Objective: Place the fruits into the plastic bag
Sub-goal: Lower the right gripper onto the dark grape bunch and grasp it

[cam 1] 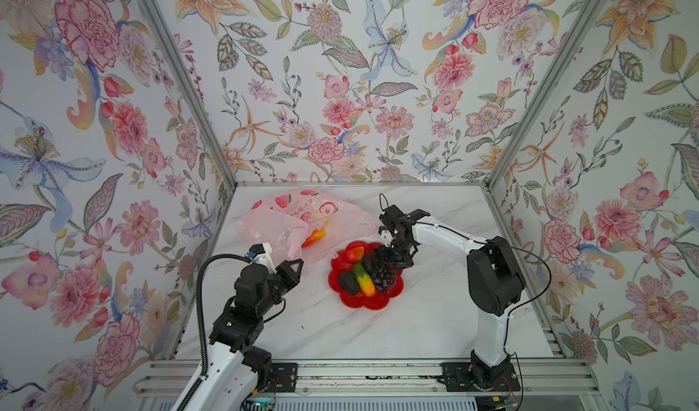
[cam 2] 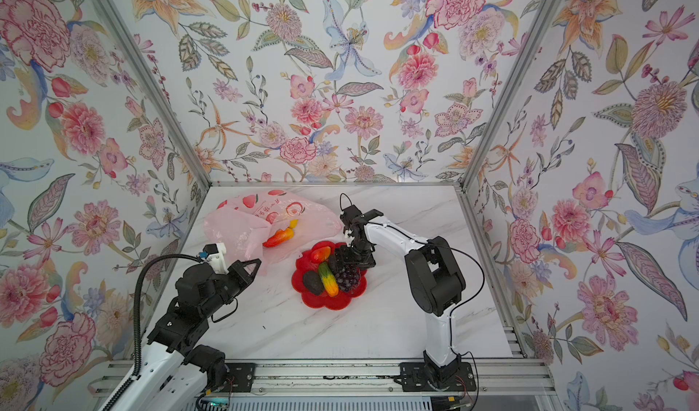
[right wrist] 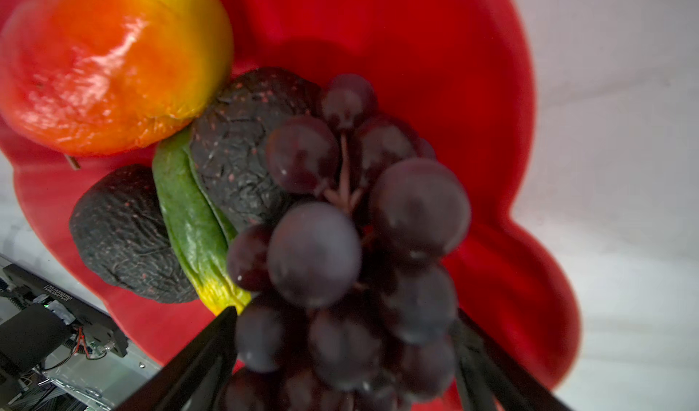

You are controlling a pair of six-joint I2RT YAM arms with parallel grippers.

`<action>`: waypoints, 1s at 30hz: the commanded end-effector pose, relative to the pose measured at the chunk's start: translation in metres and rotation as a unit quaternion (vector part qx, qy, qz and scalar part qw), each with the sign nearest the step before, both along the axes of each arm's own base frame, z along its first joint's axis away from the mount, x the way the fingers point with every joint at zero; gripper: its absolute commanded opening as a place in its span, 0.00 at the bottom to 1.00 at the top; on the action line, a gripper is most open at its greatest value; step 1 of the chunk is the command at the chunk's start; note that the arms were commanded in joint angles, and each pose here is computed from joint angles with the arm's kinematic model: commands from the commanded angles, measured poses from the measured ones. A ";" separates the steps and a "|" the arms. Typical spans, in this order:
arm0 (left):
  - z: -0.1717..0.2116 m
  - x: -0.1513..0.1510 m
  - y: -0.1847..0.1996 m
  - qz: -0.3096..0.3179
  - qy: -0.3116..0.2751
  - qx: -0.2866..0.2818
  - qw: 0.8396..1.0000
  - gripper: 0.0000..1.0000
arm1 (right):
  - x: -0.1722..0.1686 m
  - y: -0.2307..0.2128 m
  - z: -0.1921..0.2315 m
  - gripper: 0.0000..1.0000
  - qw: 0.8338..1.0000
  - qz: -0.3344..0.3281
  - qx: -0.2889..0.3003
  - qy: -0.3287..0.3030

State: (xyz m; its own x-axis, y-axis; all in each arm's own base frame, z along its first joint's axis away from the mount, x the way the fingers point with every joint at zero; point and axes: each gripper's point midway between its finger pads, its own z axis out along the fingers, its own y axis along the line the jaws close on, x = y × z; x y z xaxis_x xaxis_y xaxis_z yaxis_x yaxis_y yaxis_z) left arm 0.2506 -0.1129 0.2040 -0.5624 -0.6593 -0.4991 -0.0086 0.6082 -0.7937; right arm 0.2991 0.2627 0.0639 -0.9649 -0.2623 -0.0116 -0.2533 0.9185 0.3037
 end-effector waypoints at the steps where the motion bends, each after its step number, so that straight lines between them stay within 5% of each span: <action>1: -0.005 -0.001 -0.001 -0.003 0.008 0.001 1.000 0.00 | 0.004 0.007 -0.006 0.82 1.000 -0.005 0.011 0.006; 30: -0.010 0.002 -0.009 -0.023 0.019 0.004 1.000 0.00 | 0.008 0.002 -0.016 0.50 0.998 -0.044 0.036 0.017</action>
State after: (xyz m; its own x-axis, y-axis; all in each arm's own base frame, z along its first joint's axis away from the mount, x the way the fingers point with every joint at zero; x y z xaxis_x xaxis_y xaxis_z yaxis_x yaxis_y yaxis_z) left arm 0.2528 -0.1186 0.1905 -0.6053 -0.6403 -0.4729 -0.0355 0.6152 -0.7876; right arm 0.3035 0.2700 0.0413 -0.9778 -0.2080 0.0271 -0.1833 0.9101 0.3716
